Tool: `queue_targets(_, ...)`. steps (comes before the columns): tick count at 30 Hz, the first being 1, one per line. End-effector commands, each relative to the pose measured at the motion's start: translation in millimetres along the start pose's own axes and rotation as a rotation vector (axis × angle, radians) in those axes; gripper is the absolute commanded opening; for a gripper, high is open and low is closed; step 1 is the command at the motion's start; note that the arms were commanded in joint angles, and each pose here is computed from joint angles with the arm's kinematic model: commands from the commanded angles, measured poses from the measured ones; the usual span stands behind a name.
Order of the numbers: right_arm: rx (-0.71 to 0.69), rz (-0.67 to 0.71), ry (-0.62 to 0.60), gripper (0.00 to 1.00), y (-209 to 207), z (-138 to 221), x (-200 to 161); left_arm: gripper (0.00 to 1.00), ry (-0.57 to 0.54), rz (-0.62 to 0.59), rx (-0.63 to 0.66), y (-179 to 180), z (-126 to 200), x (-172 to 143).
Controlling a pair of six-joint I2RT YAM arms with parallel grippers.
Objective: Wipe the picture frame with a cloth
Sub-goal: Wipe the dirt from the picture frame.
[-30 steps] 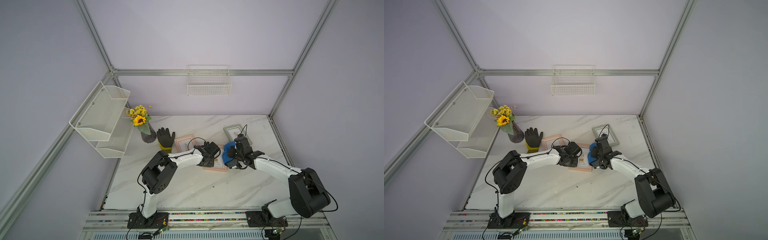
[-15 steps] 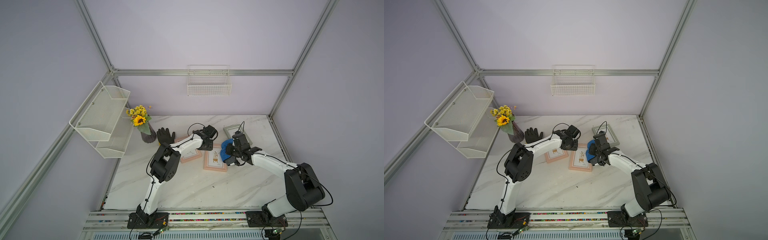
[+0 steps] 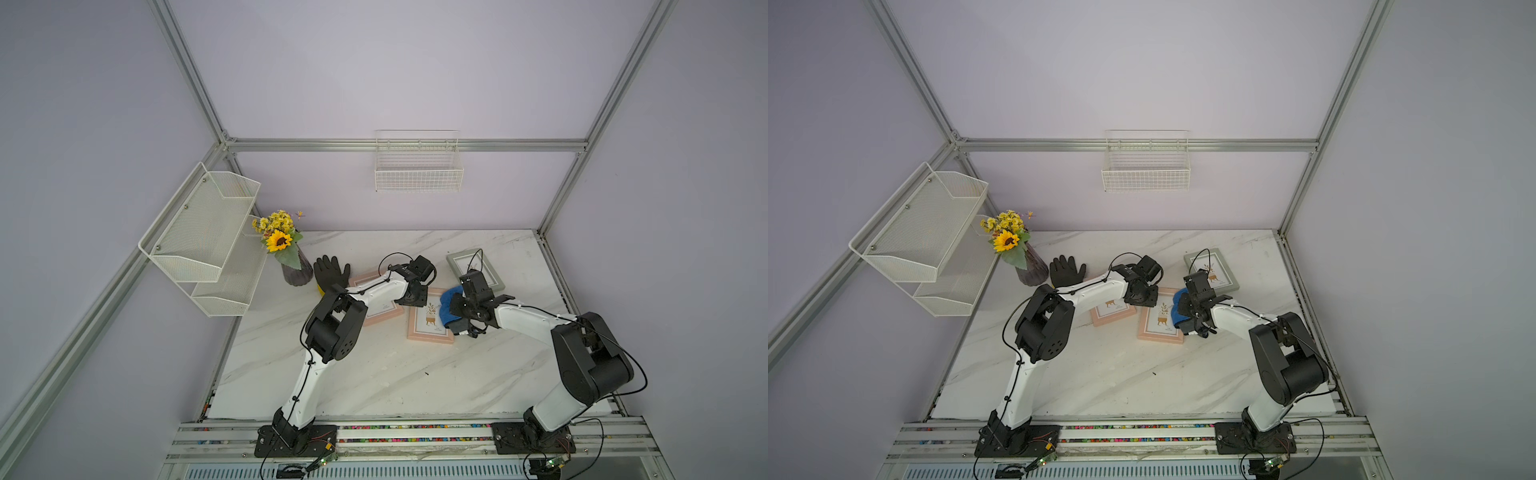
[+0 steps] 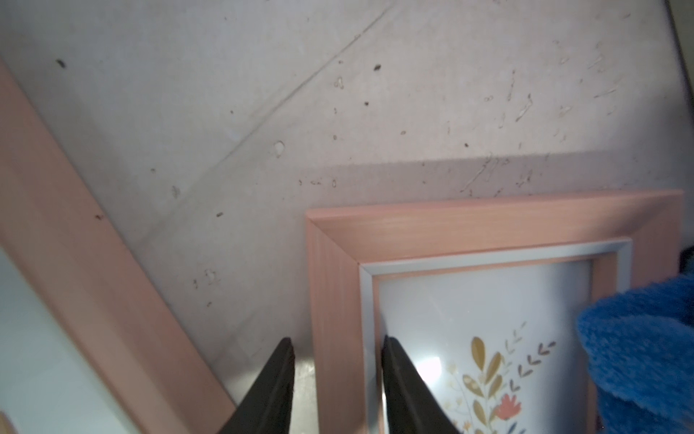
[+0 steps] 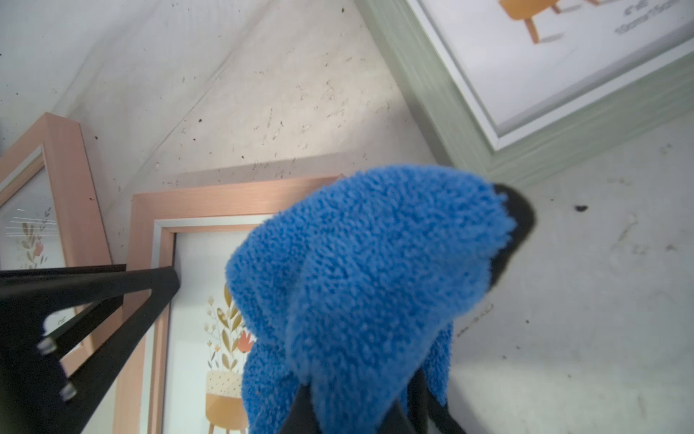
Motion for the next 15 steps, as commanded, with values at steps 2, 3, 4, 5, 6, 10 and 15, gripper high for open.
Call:
queue_targets(2,-0.068,0.043,0.114,0.10,-9.1,1.9,-35.0,0.36,0.020,0.012,0.023,5.0,0.5,-14.7)
queue_targets(3,-0.064,0.056,0.124,0.10,-4.9,5.3,-40.6,0.35,0.017,0.015,0.026,5.3,0.5,-15.5)
queue_targets(4,-0.068,0.065,0.140,0.10,-2.8,7.4,-46.9,0.34,0.018,0.016,0.032,6.3,-0.8,-17.2)
queue_targets(5,-0.075,0.074,0.156,0.10,-0.7,9.1,-53.2,0.33,0.020,0.014,0.034,6.7,-2.3,-19.4)
queue_targets(6,-0.083,0.072,0.173,0.10,-0.8,10.2,-58.1,0.33,0.022,0.014,0.036,6.7,-2.9,-20.8)
queue_targets(10,-0.102,0.041,0.161,0.12,-3.7,11.0,-55.9,0.32,0.032,0.008,0.034,6.9,-6.1,-27.2)
queue_targets(15,-0.099,0.008,0.079,0.12,-3.1,-1.9,-3.1,0.31,0.040,-0.016,0.029,4.7,-7.8,-34.5)
Point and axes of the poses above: each gripper's point midway between its finger pads, its own z axis back along the fingers, its own y axis along the line the jaws close on, x = y × z, the point moved 3 cm from there along z, back along the fingers, and after that the axes turned 2 degrees about z, right-handed, at the moved point
